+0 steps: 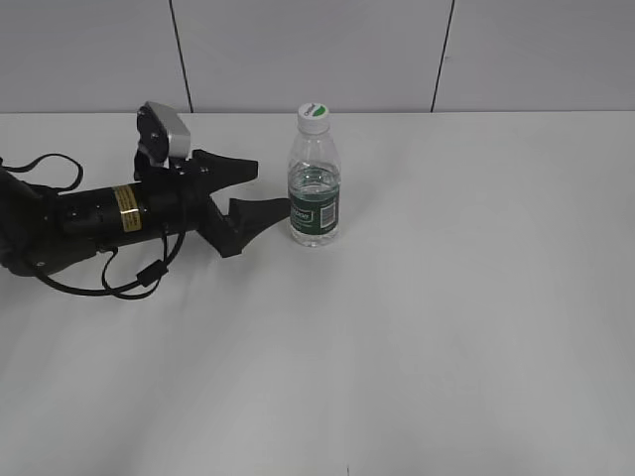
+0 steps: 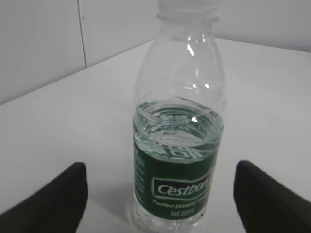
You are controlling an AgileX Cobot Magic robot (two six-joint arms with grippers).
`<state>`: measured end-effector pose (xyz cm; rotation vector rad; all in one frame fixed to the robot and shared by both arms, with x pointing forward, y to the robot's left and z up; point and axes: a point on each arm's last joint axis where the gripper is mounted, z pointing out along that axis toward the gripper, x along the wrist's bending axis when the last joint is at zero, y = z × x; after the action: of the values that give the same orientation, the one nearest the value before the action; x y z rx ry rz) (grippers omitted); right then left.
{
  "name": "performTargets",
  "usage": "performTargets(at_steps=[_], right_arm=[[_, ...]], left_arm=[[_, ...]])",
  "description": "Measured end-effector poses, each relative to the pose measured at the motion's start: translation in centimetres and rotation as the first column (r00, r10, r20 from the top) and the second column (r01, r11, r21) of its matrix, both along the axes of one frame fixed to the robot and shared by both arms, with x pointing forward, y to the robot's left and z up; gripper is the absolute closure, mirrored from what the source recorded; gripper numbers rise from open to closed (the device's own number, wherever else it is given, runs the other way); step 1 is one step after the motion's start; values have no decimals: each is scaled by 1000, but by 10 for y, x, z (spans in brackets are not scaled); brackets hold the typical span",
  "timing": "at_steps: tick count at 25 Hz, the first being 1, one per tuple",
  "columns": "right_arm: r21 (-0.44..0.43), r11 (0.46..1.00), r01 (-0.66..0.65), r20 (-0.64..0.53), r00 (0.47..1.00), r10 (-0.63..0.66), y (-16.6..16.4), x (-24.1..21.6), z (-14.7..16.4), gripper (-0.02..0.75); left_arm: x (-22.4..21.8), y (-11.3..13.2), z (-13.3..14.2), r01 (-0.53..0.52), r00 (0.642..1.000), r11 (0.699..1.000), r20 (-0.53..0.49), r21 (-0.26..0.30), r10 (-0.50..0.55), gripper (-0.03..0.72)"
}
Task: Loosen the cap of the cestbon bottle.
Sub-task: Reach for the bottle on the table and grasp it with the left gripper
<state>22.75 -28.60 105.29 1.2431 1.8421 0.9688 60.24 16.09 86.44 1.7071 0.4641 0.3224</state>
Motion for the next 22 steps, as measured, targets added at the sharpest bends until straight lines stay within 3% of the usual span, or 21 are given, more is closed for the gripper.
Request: performTargets(at_steps=[11,22], right_arm=[[0,1000,0,0,1000,0,0,0,0,166],[0,1000,0,0,1000,0,0,0,0,166]], left_arm=[[3,-15,-17,-18,1000,998,-8,62,19,127],[5,-23,-29,-32,999,999,-17,-10,32,127]])
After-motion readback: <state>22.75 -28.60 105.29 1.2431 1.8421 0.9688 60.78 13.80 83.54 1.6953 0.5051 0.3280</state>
